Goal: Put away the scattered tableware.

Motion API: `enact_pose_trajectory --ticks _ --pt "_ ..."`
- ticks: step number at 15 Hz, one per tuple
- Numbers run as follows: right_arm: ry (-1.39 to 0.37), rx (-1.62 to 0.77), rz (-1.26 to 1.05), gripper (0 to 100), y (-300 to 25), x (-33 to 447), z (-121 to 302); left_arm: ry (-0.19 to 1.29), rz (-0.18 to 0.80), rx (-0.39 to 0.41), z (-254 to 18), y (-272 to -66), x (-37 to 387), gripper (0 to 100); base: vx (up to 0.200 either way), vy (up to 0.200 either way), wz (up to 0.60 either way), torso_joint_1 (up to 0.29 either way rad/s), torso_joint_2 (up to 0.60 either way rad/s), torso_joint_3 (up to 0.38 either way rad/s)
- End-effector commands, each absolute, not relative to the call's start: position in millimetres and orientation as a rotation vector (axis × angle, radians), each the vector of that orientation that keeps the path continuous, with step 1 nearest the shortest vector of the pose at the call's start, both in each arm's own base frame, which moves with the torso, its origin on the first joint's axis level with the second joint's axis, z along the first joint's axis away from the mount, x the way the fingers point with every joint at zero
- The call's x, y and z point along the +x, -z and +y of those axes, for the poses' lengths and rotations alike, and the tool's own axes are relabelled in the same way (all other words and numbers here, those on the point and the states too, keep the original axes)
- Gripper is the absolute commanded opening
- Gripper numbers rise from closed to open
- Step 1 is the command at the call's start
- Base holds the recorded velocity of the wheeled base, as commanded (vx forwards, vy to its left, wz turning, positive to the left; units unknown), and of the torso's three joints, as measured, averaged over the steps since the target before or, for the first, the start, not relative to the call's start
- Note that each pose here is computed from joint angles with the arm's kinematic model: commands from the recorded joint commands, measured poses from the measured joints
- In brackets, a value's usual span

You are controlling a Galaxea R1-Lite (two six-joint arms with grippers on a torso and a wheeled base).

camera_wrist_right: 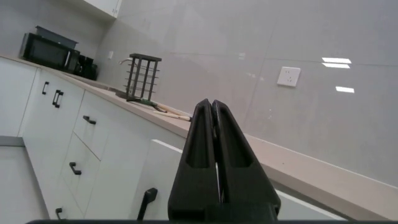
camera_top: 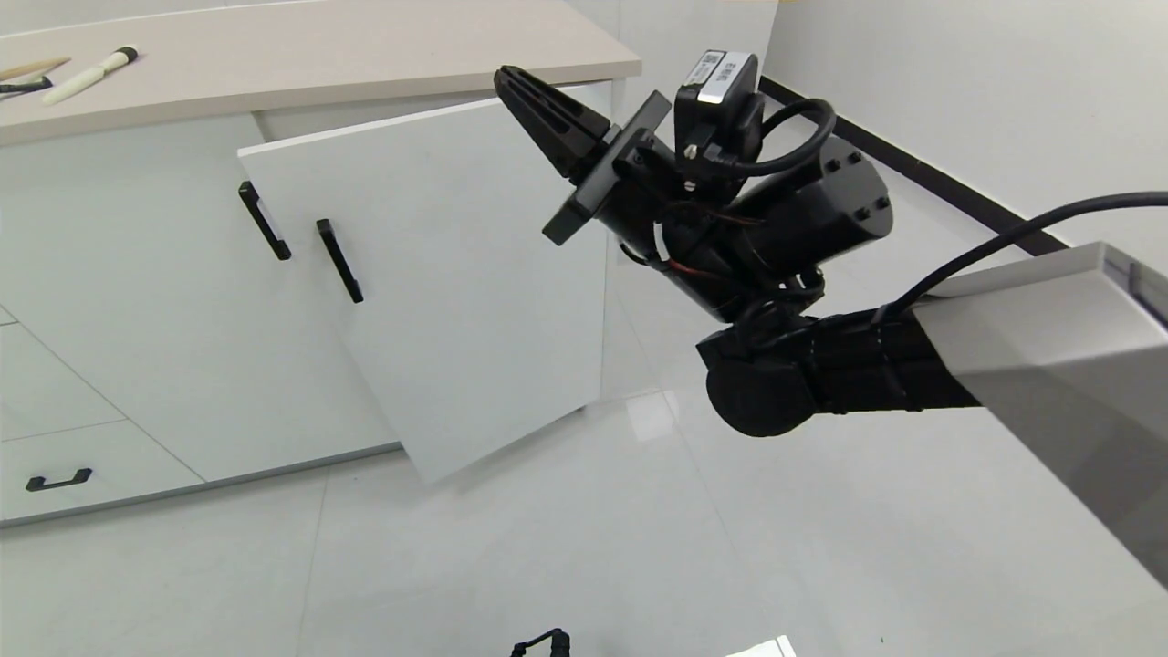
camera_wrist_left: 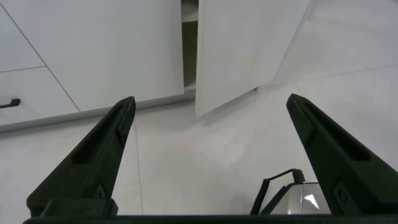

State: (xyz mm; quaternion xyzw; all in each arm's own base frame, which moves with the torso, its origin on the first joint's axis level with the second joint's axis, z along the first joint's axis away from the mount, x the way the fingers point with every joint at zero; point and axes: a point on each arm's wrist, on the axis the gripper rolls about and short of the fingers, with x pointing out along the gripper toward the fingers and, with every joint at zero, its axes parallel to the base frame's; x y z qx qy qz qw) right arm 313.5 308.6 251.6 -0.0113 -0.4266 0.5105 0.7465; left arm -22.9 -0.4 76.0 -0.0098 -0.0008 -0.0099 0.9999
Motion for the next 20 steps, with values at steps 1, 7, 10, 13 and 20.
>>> enact_pose_trajectory --ticks 1,7,10,13,20 --pt "-1.118 -0.025 -0.922 0 -265 297 292 0.020 0.000 -0.020 0 -76 -23 100 0.000 0.000 0.00 0.000 0.00 0.000" --pt "-1.079 -0.057 -0.728 0 -259 237 201 0.020 0.000 -0.020 0 -76 -23 100 0.000 0.000 0.00 0.000 0.00 0.000" --pt "-0.961 -0.109 -0.643 0 -248 188 123 0.020 0.000 -0.021 0 -76 -23 100 0.000 0.000 0.00 0.000 0.00 0.000" --pt "-0.796 -0.157 -0.729 0 -257 126 62 0.020 0.000 -0.021 0 -76 -23 100 0.000 0.000 0.00 0.000 0.00 0.000" --pt "-0.449 -0.214 -0.741 0 -206 -2 11 0.020 0.000 -0.021 0 -76 -23 100 0.000 0.000 0.00 0.000 0.00 0.000"
